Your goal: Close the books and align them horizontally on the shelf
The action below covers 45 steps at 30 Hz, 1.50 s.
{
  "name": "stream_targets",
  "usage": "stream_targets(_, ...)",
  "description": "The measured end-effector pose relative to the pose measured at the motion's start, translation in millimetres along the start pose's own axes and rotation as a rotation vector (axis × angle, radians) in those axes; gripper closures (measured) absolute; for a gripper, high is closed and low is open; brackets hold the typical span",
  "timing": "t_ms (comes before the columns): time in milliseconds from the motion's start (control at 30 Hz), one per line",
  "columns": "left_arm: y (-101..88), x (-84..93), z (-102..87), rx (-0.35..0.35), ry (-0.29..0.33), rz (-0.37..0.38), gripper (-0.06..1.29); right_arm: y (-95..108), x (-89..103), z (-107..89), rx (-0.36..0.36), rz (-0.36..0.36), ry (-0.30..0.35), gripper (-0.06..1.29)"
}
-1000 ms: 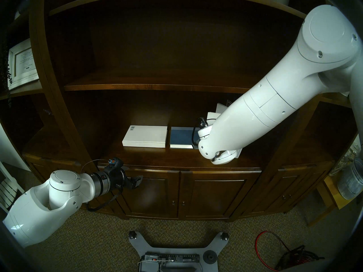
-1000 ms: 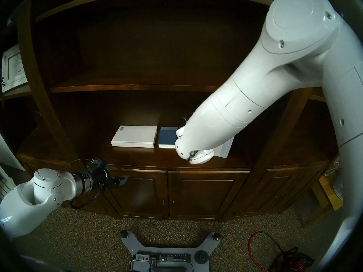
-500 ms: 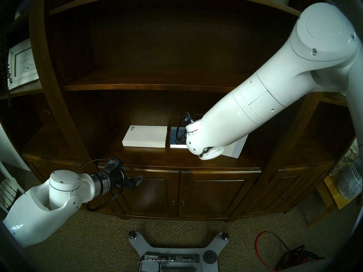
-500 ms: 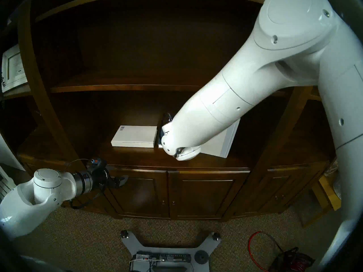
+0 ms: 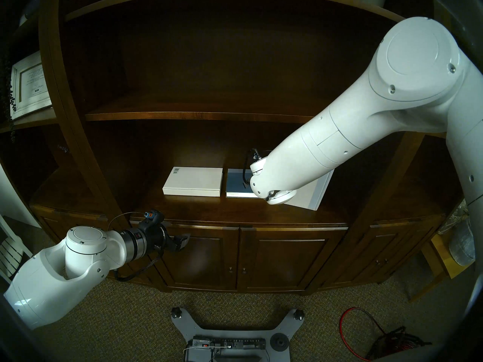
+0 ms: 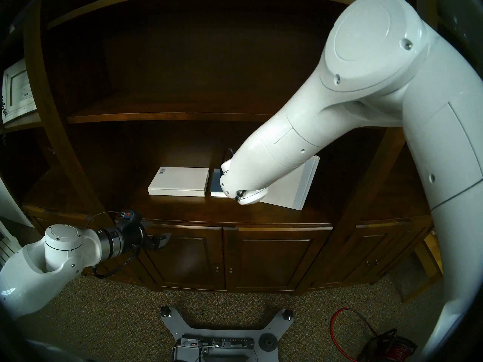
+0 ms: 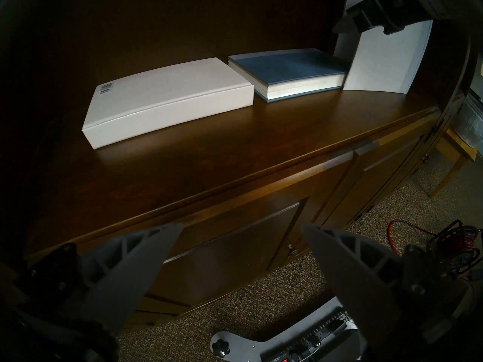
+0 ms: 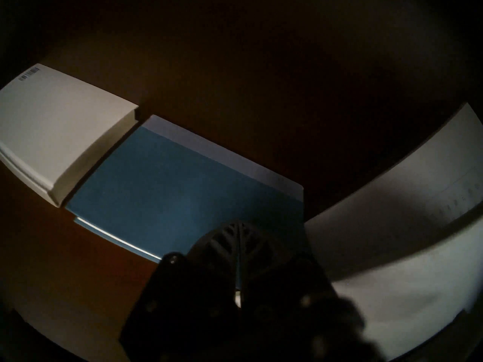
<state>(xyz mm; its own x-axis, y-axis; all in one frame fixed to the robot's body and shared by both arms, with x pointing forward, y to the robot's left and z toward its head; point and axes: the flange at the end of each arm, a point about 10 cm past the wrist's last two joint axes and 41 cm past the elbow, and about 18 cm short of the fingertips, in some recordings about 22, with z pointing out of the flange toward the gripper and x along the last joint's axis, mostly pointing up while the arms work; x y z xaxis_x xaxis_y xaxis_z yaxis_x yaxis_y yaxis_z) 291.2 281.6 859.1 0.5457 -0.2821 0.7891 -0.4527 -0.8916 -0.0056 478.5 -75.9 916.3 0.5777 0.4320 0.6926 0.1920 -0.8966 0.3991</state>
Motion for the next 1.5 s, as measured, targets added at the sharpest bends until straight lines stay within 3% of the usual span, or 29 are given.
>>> stream_targets(367,0.0,0.0,0.0,0.0,0.0,0.0,0.0,29,-15.4,4.8,-0.08,-0.009,-0.048,1.27)
stream_targets(1033,0.0,0.0,0.0,0.0,0.0,0.0,0.0,73,-45.8,0.6,-0.113,-0.035,-0.072,1.27)
stream_targets(1167,0.0,0.0,0.0,0.0,0.0,0.0,0.0,78,-48.4,0.0,-0.08,-0.035,-0.056,1.27)
stream_targets(1500,0.0,0.0,0.0,0.0,0.0,0.0,0.0,49,-62.8,-26.0,0.212,-0.096,-0.004,1.27)
